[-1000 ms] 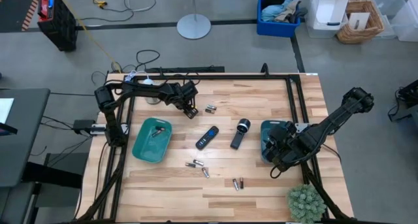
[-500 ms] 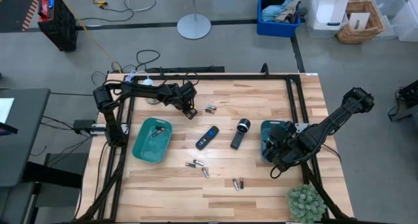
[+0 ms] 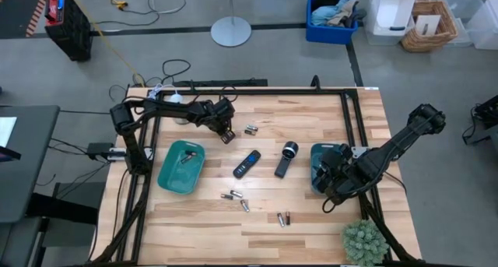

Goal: Sort batteries
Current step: Put the silver battery into the blue bin

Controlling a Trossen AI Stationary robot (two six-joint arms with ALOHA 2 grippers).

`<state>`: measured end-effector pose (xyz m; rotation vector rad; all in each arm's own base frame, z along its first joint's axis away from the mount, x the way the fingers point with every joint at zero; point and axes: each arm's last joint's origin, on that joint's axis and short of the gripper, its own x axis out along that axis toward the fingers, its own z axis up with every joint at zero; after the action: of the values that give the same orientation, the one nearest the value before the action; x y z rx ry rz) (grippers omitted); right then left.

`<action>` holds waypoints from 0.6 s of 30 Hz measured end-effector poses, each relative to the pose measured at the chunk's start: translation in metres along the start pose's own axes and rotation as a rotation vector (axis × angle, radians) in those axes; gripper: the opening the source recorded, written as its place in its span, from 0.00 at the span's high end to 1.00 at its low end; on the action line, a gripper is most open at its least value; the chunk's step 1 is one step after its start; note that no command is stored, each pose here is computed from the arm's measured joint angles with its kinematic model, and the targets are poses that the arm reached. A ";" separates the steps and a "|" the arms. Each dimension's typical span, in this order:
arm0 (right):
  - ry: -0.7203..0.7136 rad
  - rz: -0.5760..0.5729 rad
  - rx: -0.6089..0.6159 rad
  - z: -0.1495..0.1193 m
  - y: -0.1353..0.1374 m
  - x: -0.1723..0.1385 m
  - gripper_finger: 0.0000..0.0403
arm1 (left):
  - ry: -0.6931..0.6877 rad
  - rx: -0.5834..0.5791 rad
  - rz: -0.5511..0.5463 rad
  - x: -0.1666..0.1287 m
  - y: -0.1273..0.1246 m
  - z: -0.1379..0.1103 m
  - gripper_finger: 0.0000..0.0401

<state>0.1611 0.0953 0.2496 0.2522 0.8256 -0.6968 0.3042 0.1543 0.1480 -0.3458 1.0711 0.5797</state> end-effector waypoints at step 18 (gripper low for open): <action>-0.342 0.235 0.001 0.034 -0.013 -0.034 0.45 | -0.657 0.168 -0.369 -0.062 -0.075 0.044 0.90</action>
<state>0.1561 0.0860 0.2985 0.2193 0.4593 -0.5005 0.3594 0.1005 0.2227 -0.1757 0.4006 0.2355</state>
